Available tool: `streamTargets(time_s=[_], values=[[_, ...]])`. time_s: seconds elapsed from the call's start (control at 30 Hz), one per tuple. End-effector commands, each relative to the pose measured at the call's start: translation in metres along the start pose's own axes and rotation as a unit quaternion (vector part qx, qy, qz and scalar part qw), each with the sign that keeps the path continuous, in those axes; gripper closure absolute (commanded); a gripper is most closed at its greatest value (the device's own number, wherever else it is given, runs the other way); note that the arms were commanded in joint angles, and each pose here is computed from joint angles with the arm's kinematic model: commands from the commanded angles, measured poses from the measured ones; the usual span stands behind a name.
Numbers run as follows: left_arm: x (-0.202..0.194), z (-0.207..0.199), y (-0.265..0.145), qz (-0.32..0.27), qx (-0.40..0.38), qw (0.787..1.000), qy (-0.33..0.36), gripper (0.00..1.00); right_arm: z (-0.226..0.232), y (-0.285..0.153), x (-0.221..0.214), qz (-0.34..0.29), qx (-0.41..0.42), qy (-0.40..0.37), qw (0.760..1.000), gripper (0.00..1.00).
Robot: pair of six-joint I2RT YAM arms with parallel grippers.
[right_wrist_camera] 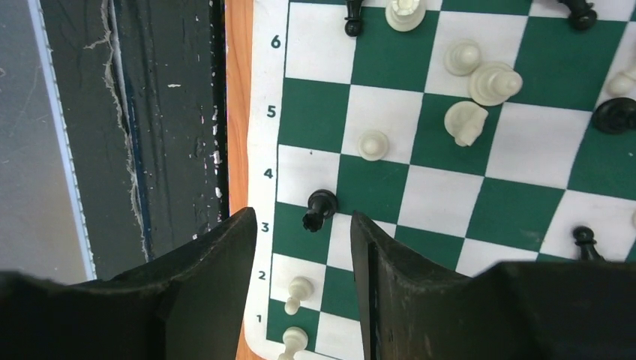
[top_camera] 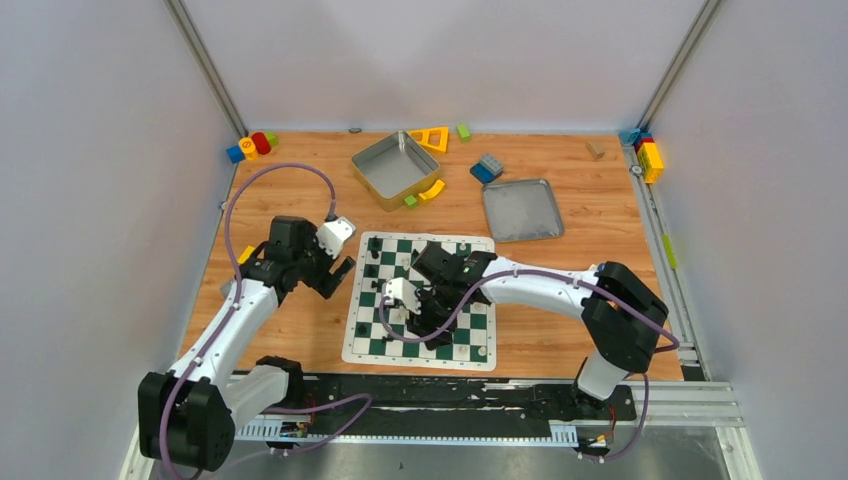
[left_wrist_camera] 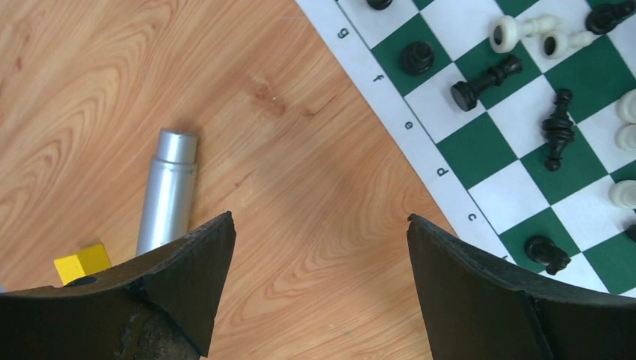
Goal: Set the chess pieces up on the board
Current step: Pick up the chess piece from the chessboard.
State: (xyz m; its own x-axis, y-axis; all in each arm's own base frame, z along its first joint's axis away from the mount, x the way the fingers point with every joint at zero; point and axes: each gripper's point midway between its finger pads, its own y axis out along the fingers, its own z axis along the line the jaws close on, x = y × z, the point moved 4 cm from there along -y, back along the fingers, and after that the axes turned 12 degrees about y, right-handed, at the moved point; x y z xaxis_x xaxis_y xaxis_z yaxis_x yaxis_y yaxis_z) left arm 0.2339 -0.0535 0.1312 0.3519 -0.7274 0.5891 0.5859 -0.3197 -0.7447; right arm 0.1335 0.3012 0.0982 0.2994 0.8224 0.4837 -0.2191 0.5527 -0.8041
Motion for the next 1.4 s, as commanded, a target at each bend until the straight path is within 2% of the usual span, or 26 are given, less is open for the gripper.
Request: streamTargets(time_s=[0.0, 0.27, 0.6, 0.73, 0.87, 1.03, 1.37], values=[[0.01, 0.021, -0.005, -0.013, 0.041, 0.999, -0.025, 0.08, -0.005, 0.014, 0.003, 0.003, -0.016, -0.031, 0.999, 0.5], [0.01, 0.022, -0.006, -0.016, 0.047, 0.998, -0.026, 0.08, -0.011, 0.027, -0.004, 0.025, -0.041, -0.036, 0.998, 0.53], [0.01, 0.021, -0.007, -0.018, 0.047, 0.998, -0.025, 0.07, -0.007, 0.034, -0.016, 0.053, -0.047, -0.045, 0.997, 0.63], [0.009, 0.021, -0.007, -0.018, 0.047, 0.998, -0.026, 0.07, -0.008, 0.034, -0.016, 0.053, -0.048, -0.045, 0.996, 0.73], [0.008, 0.022, -0.008, -0.016, 0.051, 0.998, -0.025, 0.07, -0.008, 0.032, -0.012, 0.051, -0.049, -0.05, 0.996, 0.89], [0.008, 0.025, -0.008, -0.011, 0.06, 0.998, -0.028, 0.07, -0.006, 0.023, 0.007, 0.041, -0.048, -0.064, 0.996, 1.0], [-0.002, 0.058, -0.004, 0.022, 0.092, 0.991, -0.095, 0.07, 0.005, 0.023, 0.078, 0.015, -0.042, -0.109, 0.993, 1.0]])
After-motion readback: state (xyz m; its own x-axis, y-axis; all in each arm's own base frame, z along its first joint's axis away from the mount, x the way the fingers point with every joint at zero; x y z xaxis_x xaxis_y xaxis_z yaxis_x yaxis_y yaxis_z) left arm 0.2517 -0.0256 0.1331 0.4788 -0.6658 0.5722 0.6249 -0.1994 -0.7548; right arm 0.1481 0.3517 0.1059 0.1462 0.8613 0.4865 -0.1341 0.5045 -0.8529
